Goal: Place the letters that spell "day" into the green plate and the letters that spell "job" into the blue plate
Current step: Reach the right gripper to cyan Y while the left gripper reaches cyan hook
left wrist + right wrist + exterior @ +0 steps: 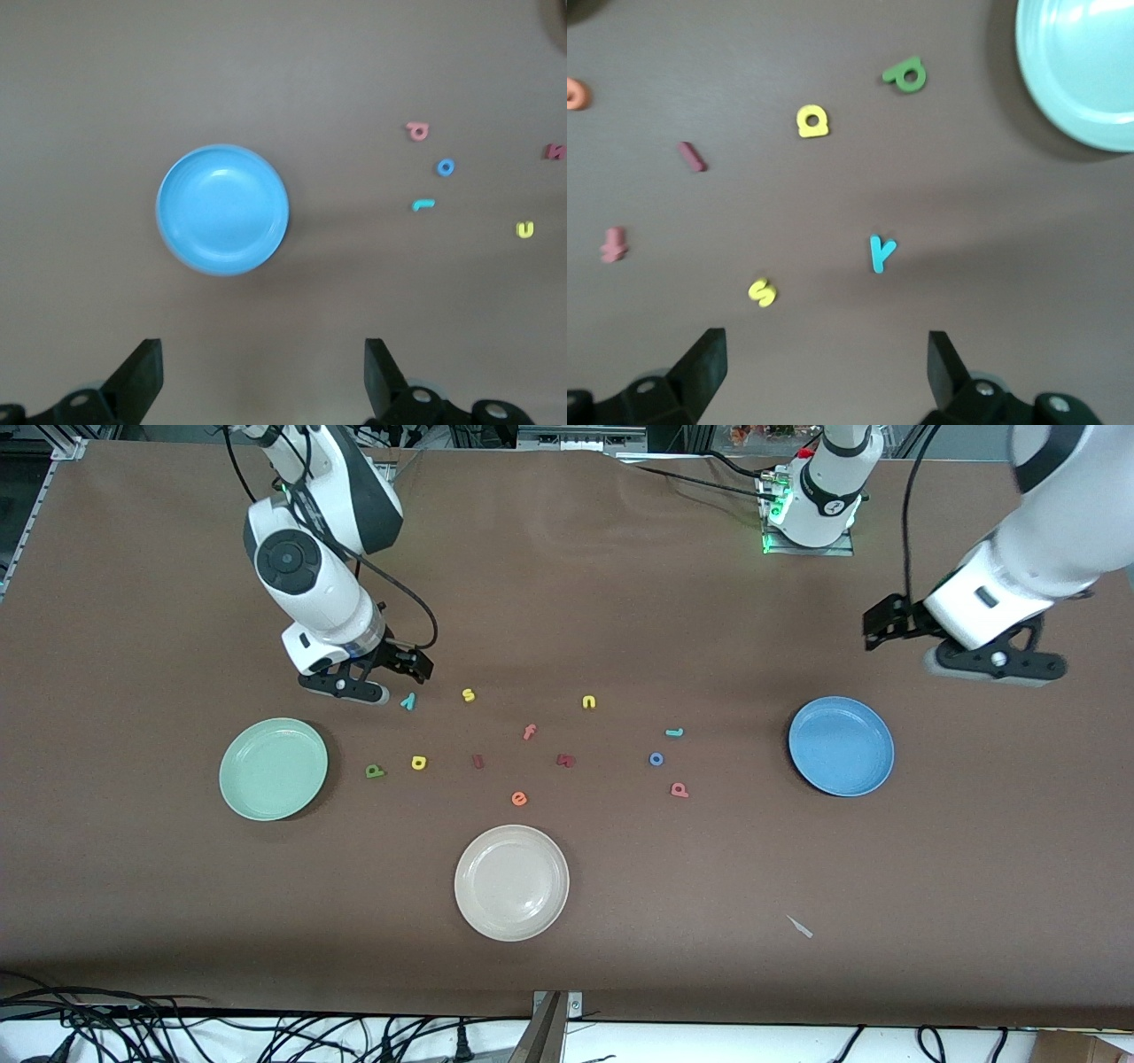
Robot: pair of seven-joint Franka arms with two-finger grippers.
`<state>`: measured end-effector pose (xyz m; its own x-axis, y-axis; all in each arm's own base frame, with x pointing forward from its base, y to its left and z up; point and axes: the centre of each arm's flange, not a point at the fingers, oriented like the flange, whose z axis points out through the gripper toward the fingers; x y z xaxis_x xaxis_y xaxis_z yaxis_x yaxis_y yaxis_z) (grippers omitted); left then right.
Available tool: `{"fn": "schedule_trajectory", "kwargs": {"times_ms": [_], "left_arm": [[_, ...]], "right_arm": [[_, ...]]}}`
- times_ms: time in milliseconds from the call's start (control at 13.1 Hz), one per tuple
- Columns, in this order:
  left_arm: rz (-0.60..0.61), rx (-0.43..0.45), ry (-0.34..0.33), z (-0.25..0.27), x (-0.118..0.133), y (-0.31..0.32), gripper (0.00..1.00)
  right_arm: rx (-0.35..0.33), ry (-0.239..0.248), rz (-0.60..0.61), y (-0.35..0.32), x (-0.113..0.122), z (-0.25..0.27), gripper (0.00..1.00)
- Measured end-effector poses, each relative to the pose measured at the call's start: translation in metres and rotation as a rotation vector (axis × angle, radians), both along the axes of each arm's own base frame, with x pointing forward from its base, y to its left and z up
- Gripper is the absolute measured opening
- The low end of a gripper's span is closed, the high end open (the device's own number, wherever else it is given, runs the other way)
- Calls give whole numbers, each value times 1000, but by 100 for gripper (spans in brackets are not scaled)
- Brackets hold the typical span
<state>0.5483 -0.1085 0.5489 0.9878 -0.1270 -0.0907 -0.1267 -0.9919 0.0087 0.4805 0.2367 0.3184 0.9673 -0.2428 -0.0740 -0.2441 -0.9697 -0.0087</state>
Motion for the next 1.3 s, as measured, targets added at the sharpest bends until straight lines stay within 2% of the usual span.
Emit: {"fn": "schedule_trajectory", "kwargs": {"times_ms": [305,610,839,1067,1296], "left_arm": [[-36,-5,-23,-63,-6,-39,100],[38,8,-4,-78,-19,-89,100],[41,-16,-43,-96,-10,-93,100],[48,-56,-92,-160,0,-96,100],[41,-72,-68,-217,-1,-103,100]], "right_arm": [[6,32,-47,-2,-6,-46,100],[10,60,-45,-1,-7,-78,100],[-9,70,-14,-7,-6,-100,100],[-8,85,44,-15,-5,-112,100],[-15,86,86,-21,-3,-120,99]]}}
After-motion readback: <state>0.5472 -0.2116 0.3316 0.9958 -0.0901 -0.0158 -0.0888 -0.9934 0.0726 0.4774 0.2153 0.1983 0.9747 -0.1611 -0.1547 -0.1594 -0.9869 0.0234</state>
